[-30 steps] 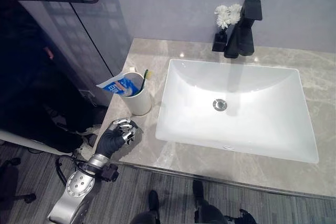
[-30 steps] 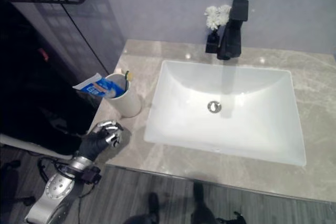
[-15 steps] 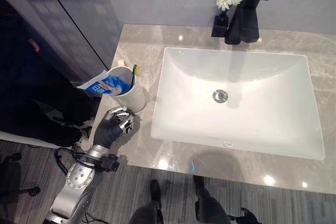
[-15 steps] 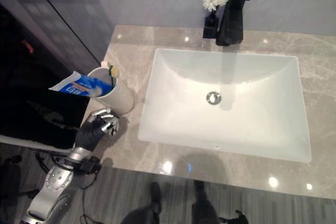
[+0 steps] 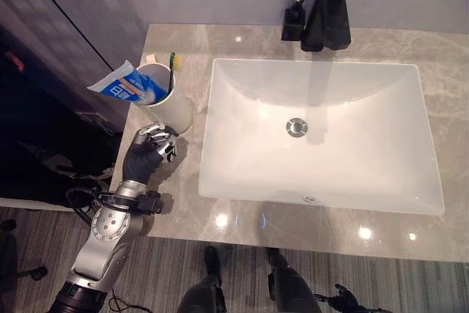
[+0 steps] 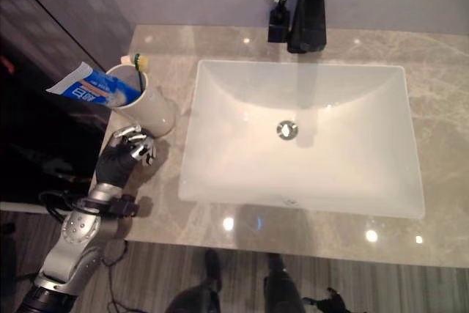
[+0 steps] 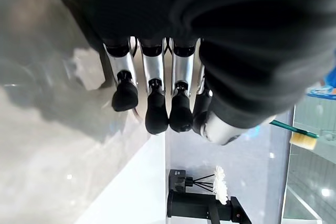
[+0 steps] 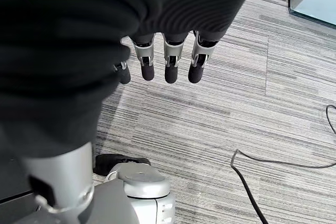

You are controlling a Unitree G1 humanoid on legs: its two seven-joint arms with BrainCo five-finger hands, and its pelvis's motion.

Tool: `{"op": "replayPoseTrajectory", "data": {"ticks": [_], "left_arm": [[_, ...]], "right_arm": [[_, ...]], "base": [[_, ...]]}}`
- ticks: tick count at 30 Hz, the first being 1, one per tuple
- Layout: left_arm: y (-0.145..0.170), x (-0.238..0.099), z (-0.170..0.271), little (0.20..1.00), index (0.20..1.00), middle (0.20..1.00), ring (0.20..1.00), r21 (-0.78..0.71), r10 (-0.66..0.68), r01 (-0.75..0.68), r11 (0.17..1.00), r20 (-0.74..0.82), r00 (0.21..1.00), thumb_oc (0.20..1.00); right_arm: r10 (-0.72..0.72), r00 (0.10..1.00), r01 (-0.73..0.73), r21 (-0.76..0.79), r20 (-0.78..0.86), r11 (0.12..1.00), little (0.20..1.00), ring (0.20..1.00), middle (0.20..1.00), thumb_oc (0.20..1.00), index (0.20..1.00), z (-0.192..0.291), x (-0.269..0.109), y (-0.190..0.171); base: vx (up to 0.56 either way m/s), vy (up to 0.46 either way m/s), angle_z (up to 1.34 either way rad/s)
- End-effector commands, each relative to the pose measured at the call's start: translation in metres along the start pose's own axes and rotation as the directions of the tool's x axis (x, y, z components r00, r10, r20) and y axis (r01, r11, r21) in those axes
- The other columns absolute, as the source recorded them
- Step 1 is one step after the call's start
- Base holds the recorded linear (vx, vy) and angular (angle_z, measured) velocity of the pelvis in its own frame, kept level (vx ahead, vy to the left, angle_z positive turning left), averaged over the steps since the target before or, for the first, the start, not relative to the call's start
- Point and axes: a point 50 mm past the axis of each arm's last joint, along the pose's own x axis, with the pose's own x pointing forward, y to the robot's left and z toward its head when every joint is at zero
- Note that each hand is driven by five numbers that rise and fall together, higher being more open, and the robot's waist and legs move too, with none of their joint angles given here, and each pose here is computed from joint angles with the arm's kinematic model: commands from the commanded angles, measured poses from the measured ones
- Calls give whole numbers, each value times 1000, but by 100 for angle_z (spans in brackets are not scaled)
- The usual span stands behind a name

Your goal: Put brush and paste in cup on sink, flatten towel.

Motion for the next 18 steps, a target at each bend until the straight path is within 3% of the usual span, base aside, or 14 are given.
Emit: {"op": "replayPoseTrajectory", "data": {"ticks": [1, 18], "left_arm": [[10, 3, -1, 200, 200, 200, 200, 32, 63, -64, 997, 13, 998, 200], [19, 54, 17, 200, 200, 200, 200, 7, 172, -175, 985, 129, 977, 200]], "right_arm": [[32, 999, -32, -21, 13, 999, 1000, 1000, 1000, 1000, 1000, 4, -1, 9], [44, 998, -42, -60, 35, 997, 1000, 1000, 1000, 1000, 1000, 11, 0, 7]], "base": [[-1, -14, -12], [4, 1, -5]]}}
